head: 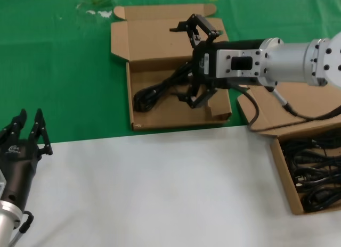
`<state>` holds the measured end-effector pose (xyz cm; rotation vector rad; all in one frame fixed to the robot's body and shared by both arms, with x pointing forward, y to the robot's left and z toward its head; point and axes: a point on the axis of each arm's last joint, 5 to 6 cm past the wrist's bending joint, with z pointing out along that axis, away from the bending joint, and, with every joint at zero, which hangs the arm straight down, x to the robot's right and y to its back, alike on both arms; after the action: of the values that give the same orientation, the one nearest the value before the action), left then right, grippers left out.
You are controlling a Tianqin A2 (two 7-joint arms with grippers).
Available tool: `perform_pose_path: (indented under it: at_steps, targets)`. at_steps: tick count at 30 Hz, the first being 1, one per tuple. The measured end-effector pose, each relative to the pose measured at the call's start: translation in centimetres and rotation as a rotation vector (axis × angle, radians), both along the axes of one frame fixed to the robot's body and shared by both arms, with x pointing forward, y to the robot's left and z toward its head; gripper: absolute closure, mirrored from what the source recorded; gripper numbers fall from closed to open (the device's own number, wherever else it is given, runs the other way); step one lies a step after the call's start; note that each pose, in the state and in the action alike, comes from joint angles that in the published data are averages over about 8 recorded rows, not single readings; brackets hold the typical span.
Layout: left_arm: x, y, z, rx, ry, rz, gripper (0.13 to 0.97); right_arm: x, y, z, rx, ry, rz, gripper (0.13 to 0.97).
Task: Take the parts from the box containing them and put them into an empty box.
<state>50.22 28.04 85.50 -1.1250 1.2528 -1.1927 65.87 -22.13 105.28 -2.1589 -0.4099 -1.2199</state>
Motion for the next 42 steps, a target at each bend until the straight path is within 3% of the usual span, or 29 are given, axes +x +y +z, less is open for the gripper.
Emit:
perform_pose_path:
  at_steps: [4, 13, 30, 39, 42]
  targets:
    - [0.00, 0.00, 0.00, 0.000, 0.000, 0.000, 0.872, -0.4, 0.1, -1.0, 0.065, 0.002, -0.009, 0.132]
    - [0.00, 0.00, 0.00, 0.000, 0.000, 0.000, 0.733, -1.4, 0.3, -3.7, 0.238, 0.010, -0.049, 0.130]
    - [0.00, 0.00, 0.00, 0.000, 0.000, 0.000, 0.331, -4.1, -0.3, -8.6, 0.557, 0.038, -0.190, 0.130]
    - [0.00, 0.00, 0.00, 0.000, 0.000, 0.000, 0.202, -5.9, -1.1, -11.1, 0.716, 0.054, -0.297, 0.130]
    - [0.00, 0.00, 0.00, 0.000, 0.000, 0.000, 0.202, -6.5, -1.4, -11.9, 0.766, 0.060, -0.336, 0.130]
